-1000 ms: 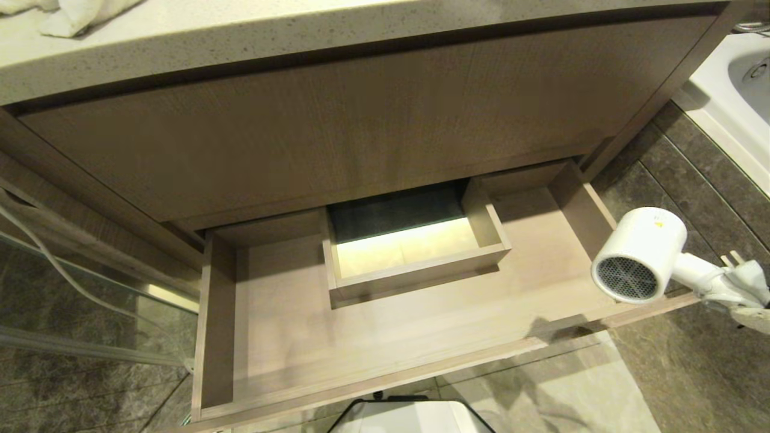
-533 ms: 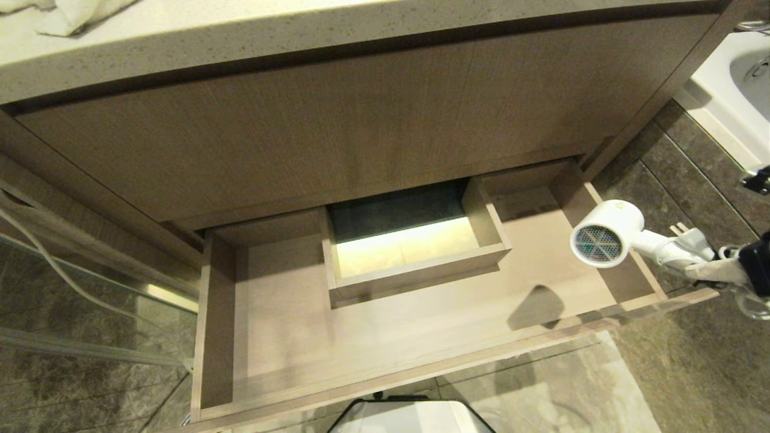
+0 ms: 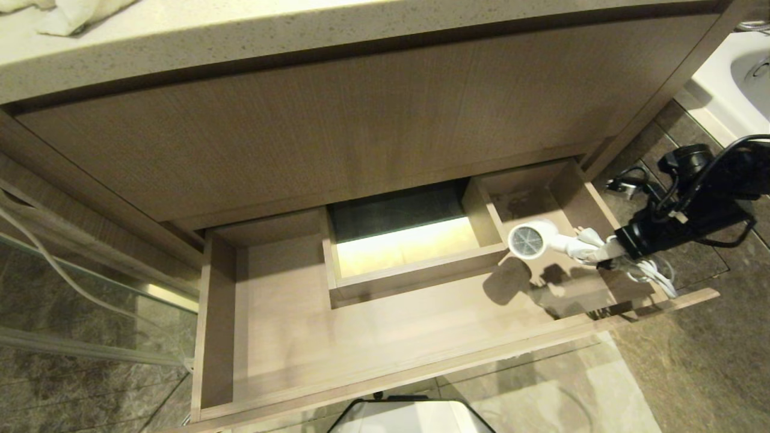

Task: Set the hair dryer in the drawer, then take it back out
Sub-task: Put it into the drawer, then close the drawer

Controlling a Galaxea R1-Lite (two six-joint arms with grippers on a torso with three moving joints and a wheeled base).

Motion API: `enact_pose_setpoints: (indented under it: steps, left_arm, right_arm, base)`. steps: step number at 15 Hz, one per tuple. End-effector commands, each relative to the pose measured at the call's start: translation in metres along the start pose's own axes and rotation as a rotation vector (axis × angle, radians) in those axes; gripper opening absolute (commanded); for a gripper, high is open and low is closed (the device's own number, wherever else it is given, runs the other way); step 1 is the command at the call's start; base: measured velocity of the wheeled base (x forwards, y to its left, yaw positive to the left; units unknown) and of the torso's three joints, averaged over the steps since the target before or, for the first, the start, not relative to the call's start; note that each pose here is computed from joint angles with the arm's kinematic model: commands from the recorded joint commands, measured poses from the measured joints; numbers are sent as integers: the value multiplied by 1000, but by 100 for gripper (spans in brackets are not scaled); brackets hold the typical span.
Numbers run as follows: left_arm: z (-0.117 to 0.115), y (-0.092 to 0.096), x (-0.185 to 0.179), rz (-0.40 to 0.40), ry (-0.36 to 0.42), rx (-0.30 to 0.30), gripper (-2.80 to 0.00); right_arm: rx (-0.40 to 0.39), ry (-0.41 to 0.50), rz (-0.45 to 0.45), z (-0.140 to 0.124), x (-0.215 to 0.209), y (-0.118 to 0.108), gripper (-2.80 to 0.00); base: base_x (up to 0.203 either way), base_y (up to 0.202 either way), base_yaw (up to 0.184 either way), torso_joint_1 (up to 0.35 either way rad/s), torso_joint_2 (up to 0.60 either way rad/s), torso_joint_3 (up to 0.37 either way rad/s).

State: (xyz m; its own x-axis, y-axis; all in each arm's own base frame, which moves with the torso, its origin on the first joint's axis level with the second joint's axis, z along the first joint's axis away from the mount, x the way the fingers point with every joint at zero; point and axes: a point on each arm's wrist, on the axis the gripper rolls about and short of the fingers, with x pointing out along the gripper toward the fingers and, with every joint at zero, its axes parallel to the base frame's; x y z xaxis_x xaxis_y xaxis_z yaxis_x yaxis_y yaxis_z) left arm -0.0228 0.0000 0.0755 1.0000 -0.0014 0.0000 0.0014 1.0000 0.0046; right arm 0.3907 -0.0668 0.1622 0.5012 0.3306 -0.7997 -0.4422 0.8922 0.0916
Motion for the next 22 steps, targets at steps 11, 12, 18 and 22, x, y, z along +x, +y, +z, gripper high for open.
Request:
enact_pose_setpoints:
  steps: [11, 12, 18, 22]
  left_arm:
    - [0, 0, 0, 0, -2, 0, -280]
    - [0, 0, 0, 0, -1, 0, -280]
    - [0, 0, 0, 0, 0, 0, -280]
    - [0, 0, 0, 0, -1, 0, -280]
  right_arm:
    - [-116, -93, -152, 5, 116, -72, 0]
    - [-131, -95, -158, 4, 116, -74, 0]
    - [-116, -141, -184, 18, 79, -66, 0]
    - [-27, -150, -182, 14, 0, -21, -280]
  base:
    - [0, 0, 0, 0, 0, 0]
    - [0, 0, 0, 0, 0, 0]
    - [0, 0, 0, 0, 0, 0]
    - [0, 0, 0, 0, 0, 0]
